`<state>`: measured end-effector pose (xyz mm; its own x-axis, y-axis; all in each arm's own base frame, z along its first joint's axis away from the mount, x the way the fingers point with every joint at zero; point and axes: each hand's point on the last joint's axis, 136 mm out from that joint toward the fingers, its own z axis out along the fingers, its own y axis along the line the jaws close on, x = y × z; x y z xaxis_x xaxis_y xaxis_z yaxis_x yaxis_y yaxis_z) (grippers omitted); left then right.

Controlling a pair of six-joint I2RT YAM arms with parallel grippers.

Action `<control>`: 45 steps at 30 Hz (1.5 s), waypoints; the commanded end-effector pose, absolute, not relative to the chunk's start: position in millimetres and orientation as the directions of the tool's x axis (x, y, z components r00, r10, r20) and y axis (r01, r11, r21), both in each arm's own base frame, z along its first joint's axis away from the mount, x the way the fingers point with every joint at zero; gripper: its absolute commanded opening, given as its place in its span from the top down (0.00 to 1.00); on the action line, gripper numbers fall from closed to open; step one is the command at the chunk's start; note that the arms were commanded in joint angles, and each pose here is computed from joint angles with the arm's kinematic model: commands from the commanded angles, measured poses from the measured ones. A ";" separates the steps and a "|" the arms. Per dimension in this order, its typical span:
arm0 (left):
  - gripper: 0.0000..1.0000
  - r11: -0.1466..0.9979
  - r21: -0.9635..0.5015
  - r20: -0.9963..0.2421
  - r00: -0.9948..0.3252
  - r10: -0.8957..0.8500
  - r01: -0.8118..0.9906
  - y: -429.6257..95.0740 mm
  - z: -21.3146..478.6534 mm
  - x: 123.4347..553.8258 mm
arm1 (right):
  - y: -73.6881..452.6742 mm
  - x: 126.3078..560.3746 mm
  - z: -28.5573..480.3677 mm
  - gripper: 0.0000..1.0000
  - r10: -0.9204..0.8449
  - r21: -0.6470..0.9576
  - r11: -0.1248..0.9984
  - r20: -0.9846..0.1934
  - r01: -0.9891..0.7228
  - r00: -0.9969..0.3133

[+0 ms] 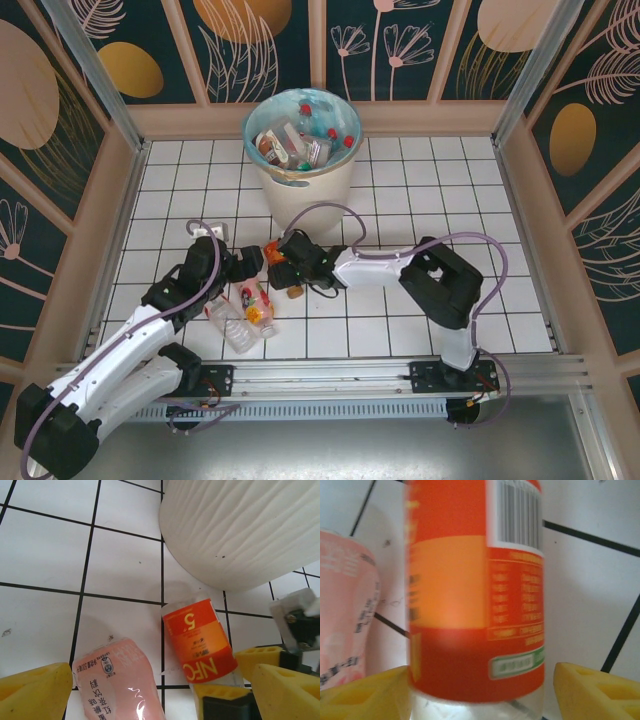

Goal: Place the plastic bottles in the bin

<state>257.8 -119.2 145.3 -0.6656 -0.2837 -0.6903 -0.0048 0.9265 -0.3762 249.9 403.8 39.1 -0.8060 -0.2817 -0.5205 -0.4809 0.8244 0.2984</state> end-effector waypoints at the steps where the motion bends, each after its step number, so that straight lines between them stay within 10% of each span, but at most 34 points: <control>1: 0.08 0.920 -0.391 -0.707 -0.635 -0.310 -0.013 -116.6 151.3 261.6 | 400.7 249.7 26.4 0.30 -0.280 0.327 0.829 -0.458 -0.453 -0.844; 20: 0.08 0.916 -0.401 -0.778 -0.528 -0.341 -0.001 -107.8 198.9 268.7 | 368.3 223.8 48.7 0.68 -0.293 0.351 0.796 -0.488 -0.492 -0.822; 39: 0.08 0.930 -0.366 -0.911 -0.196 -0.363 -0.024 -66.0 288.9 266.6 | 363.6 167.8 173.0 0.74 -0.298 0.442 0.443 -0.748 -0.780 -0.593; 45: 0.08 0.953 -0.286 -0.952 -0.142 -0.271 0.097 -84.1 348.4 273.9 | 352.3 213.9 269.0 0.76 -0.226 0.309 0.525 -0.848 -0.793 -0.480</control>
